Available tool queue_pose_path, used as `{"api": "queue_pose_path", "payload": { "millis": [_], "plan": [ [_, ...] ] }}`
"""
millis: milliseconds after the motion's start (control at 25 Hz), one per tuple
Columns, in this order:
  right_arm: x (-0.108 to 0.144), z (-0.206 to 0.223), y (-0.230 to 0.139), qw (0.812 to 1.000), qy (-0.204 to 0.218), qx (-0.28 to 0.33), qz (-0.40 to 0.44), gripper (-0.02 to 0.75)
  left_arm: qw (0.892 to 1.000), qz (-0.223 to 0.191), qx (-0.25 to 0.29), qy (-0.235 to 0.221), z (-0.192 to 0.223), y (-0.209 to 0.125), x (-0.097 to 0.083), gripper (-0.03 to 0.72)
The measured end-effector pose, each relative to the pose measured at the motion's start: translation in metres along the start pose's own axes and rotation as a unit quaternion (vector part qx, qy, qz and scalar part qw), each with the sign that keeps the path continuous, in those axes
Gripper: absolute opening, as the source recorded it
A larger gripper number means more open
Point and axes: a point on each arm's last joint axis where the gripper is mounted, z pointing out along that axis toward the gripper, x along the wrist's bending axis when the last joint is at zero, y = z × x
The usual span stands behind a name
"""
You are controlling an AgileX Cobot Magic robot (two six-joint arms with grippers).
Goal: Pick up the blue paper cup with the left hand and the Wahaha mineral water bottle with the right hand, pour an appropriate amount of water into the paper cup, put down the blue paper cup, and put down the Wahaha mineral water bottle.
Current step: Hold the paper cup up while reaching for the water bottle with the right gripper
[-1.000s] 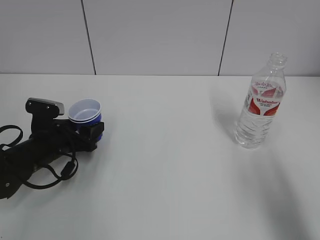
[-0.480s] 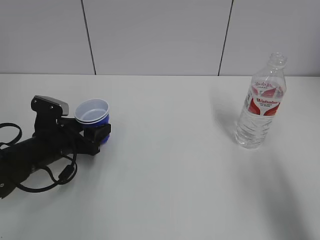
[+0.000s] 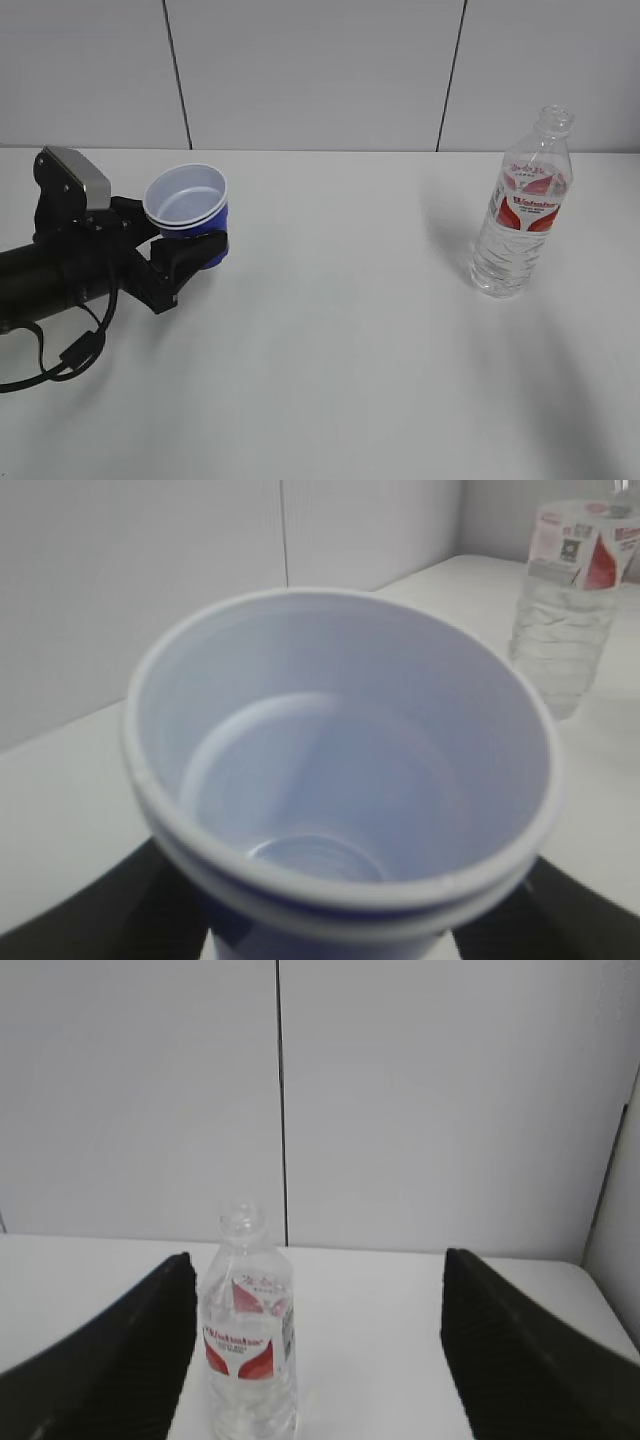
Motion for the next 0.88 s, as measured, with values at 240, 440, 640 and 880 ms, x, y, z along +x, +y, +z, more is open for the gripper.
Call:
{"api": "queue_pose_path", "payload": {
  "millis": [240, 440, 640, 880],
  "plan": [
    [-0.001, 0.003, 0.016, 0.997, -0.001, -0.077, 0.018, 0.568, 1.000, 0.002, -0.025, 0.003, -0.008, 0.019, -0.002, 0.499],
    [-0.003, 0.033, 0.044, 0.997, 0.003, -0.078, -0.003, 0.568, 0.999, -0.031, -0.021, -0.013, -0.009, 0.019, -0.006, 0.499],
    [-0.006, 0.069, 0.075, 0.997, 0.005, -0.078, -0.016, 0.568, 0.999, -0.041, -0.019, -0.022, -0.008, 0.019, -0.009, 0.499],
    [-0.003, 0.103, 0.080, 0.994, 0.017, -0.095, -0.044, 0.568, 0.999, -0.042, -0.019, -0.024, -0.008, 0.019, -0.009, 0.499]
  ]
}}
